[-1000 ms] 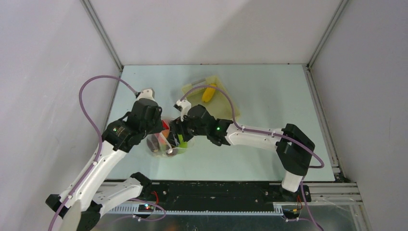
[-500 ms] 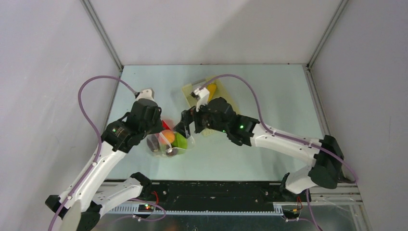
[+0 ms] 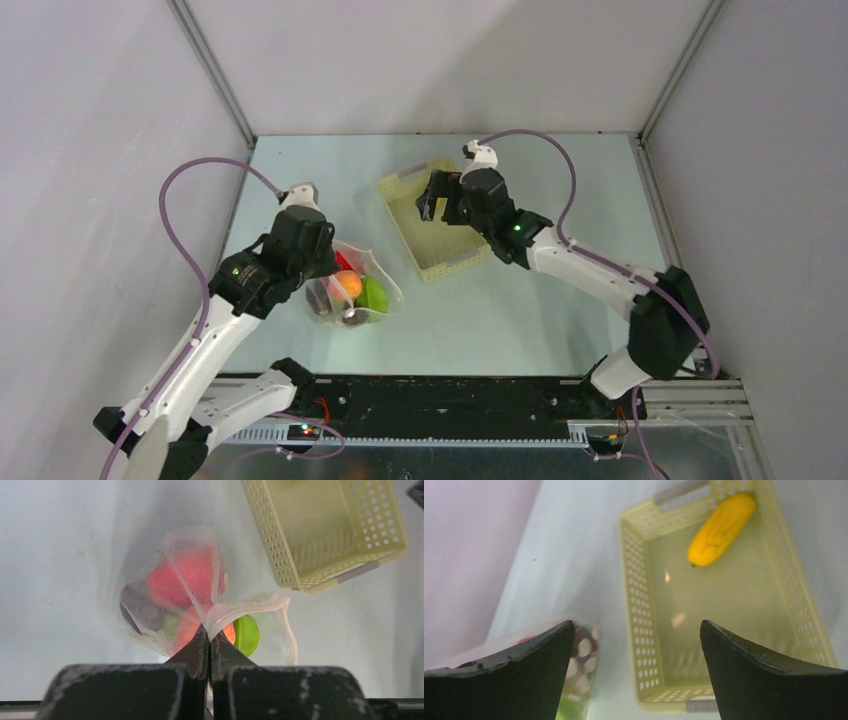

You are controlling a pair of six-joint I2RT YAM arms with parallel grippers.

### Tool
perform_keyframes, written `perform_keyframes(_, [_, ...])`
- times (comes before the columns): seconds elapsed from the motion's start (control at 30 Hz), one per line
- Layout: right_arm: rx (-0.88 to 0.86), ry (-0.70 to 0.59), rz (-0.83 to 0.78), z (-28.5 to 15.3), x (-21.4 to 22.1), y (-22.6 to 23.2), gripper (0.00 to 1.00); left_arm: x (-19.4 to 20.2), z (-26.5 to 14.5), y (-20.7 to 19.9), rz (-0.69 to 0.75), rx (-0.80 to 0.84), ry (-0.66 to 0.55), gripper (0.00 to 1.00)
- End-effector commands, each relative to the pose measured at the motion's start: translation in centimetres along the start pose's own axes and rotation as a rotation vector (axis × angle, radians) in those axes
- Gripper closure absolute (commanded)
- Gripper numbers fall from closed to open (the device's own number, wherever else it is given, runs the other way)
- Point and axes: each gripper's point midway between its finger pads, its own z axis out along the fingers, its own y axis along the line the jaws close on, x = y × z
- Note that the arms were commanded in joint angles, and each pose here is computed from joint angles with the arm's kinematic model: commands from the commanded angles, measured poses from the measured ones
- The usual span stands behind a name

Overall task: Place the food in the zip-top bag and seal the zipper
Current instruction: Pick up the fake fruit from the bin.

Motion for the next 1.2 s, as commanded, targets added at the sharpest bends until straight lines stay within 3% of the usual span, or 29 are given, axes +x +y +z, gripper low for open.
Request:
perform_keyframes(0.0, [0.19, -0.058, 0.145, 3.7, -0.3, -3.9, 0.01, -1.6, -0.3, 0.4, -0.012, -0.018, -0.07, 1.0])
perform_keyframes(0.5, [0.477, 0.06, 0.101, 13.5, 3.0, -8.8, 0.0, -1.2, -0.1, 0.5, -0.014, -0.021, -0.063, 1.0])
perform_keyframes(0.67, [0.493, 0.079, 0.118, 15.8, 3.7, -9.3, 0.01, -1.1, 0.0, 0.2, -0.014, -0.006, -0.057, 1.0])
perform_keyframes(0.93, [0.49, 0.087, 0.279, 18.8, 4.7, -11.1, 0.02, -1.1, 0.0, 0.0, -0.011, 0.004, -0.055, 1.0])
perform_keyframes(1.17, [0.517, 0.124, 0.276, 19.9, 6.0, -11.7, 0.07, -1.1, 0.1, -0.1, -0.01, 0.007, -0.049, 1.0])
